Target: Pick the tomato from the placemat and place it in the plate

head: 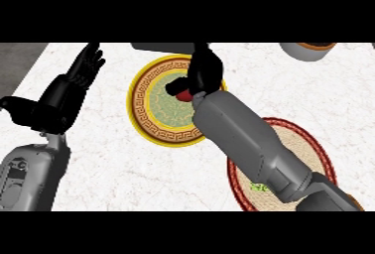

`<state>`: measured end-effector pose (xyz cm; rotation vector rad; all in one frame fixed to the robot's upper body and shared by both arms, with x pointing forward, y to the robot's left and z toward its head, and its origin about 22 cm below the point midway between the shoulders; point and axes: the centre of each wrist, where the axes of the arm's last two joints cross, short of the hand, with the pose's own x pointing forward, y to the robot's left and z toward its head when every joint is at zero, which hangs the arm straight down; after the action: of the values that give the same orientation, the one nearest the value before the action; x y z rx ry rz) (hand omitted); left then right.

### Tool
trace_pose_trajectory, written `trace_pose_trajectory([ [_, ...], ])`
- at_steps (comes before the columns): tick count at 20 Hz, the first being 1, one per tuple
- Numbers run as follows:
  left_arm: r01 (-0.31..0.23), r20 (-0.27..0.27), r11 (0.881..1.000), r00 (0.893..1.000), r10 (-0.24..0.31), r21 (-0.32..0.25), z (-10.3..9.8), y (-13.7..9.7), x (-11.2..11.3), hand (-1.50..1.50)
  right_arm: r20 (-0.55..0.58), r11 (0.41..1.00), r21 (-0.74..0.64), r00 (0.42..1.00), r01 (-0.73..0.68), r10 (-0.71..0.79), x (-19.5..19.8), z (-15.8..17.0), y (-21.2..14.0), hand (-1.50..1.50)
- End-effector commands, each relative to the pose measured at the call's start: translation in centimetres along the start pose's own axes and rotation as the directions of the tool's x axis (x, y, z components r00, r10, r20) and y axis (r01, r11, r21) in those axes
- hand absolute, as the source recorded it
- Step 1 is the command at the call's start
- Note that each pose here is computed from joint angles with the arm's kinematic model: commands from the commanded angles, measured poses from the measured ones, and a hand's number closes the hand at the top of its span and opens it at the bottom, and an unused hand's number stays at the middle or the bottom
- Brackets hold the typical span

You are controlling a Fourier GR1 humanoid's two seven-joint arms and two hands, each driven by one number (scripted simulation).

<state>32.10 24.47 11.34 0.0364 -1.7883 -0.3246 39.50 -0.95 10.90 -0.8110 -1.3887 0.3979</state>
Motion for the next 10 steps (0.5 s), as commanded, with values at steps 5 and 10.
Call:
trace_pose_trajectory([
  [5, -0.004, -0.006, 1.000, 1.000, 0.004, 0.015, -0.3, 0.1, 0.3, 0.00, 0.068, 0.940, -0.172, 0.956, 0.294, -0.286, 0.6, -0.2, -0.5, -1.50],
  [10, 0.018, -0.039, 0.999, 0.999, -0.017, 0.039, 2.1, 0.7, -1.3, 0.00, 0.063, 0.891, -0.200, 0.913, 0.408, -0.404, 0.1, -0.2, -0.8, -1.50],
])
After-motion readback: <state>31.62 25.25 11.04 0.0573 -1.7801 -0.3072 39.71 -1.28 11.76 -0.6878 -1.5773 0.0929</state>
